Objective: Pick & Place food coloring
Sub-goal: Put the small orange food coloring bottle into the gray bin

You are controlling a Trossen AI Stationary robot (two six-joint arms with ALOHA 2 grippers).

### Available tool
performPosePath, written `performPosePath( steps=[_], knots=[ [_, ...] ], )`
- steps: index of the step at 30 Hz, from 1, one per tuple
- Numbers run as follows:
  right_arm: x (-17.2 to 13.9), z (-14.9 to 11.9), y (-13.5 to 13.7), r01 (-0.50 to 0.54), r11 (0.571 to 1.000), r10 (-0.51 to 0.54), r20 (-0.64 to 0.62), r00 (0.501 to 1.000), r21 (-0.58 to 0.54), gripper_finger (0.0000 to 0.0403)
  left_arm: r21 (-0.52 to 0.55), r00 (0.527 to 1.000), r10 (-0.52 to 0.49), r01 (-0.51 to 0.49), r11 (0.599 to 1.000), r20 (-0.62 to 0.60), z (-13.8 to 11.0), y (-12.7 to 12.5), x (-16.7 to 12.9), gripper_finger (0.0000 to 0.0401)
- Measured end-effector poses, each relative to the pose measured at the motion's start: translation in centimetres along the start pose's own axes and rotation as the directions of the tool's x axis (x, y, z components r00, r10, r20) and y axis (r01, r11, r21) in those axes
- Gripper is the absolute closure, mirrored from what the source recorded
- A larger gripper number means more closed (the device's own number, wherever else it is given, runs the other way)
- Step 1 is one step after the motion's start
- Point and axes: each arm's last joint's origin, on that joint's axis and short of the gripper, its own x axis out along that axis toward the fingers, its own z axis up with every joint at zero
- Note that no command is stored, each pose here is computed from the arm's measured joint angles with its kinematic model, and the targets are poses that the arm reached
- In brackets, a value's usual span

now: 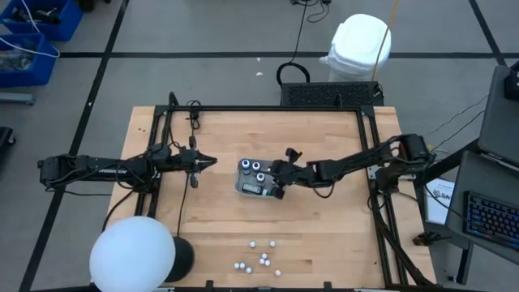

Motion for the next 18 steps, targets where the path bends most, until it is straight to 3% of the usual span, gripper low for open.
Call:
performPosePath(
  steps=[11, 18],
  knots=[
    [2.2, -1.4, -0.3, 0.042, 0.999, -0.040, -0.068, 0.997, 0.023, 0.0353, -0.003, 1.000, 0.002, -0.002, 1.000, -0.002, 0.0, 0.0, 0.0, 0.0366],
    [2.8, -1.7, -0.5, 0.003, 0.999, 0.001, -0.086, 0.996, 0.044, 0.0353, -0.003, 1.000, 0.002, -0.002, 1.000, -0.002, 0.0, 0.0, 0.0, 0.0366]
  ],
)
